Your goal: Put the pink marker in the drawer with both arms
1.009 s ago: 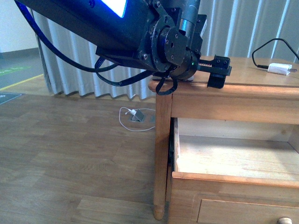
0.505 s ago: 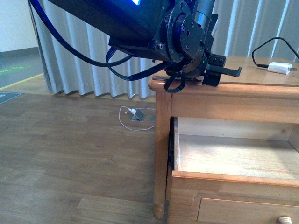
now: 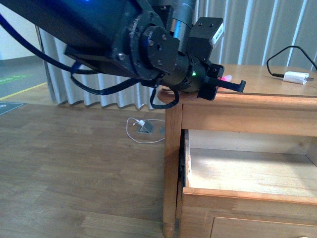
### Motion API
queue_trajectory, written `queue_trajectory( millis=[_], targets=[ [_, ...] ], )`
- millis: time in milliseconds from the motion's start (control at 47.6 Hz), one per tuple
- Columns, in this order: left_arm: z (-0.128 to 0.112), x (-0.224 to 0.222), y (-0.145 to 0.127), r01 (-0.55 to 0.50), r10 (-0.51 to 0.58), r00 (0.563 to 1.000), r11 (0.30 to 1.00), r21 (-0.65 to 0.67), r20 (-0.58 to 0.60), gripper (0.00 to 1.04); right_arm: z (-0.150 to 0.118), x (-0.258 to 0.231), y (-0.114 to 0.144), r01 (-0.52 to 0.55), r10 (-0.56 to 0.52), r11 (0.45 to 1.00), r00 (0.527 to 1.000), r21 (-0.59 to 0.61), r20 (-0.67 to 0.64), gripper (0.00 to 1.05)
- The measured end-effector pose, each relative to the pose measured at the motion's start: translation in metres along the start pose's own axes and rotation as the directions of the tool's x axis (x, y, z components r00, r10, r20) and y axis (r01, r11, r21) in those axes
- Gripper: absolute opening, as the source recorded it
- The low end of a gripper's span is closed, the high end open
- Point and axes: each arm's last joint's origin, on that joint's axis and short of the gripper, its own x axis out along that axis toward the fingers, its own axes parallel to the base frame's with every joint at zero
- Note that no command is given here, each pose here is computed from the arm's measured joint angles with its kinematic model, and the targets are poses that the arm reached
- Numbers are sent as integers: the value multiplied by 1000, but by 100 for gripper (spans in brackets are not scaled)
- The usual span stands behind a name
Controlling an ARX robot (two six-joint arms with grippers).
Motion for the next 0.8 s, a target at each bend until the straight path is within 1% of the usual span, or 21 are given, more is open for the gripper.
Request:
queue_trajectory(
  millis=[105, 210, 273, 336, 442, 547, 589, 736, 799],
  targets=[
    [8, -34, -2, 162, -164, 986, 985, 61, 26, 15, 0, 0, 0, 0, 0, 1000, 1000, 0, 0, 96],
    [15, -62, -4, 252, -258, 966, 958, 135, 26, 15, 0, 0, 0, 0, 0, 1000, 1000, 0, 0, 96],
    [13, -71, -6, 279, -285, 958, 945, 169, 16, 15, 0, 0, 0, 0, 0, 1000, 1000, 0, 0, 96],
    [9, -75, -8, 288, -294, 956, 938, 193, 5, 15, 0, 0, 0, 0, 0, 1000, 1000, 0, 0, 96],
    [-7, -72, -10, 279, -281, 960, 937, 209, -21, 15, 0, 0, 0, 0, 0, 1000, 1000, 0, 0, 96],
    [-32, -57, -17, 266, -256, 964, 939, 219, -74, 15, 0, 0, 0, 0, 0, 1000, 1000, 0, 0, 96],
    [-38, -52, -20, 265, -252, 964, 938, 221, -87, 15, 0, 0, 0, 0, 0, 1000, 1000, 0, 0, 96],
    [-71, -25, -41, 268, -242, 961, 936, 227, -135, 15, 0, 0, 0, 0, 0, 1000, 1000, 0, 0, 96],
    [-79, -13, -48, 262, -235, 962, 937, 230, -140, 15, 0, 0, 0, 0, 0, 1000, 1000, 0, 0, 96]
  ],
)
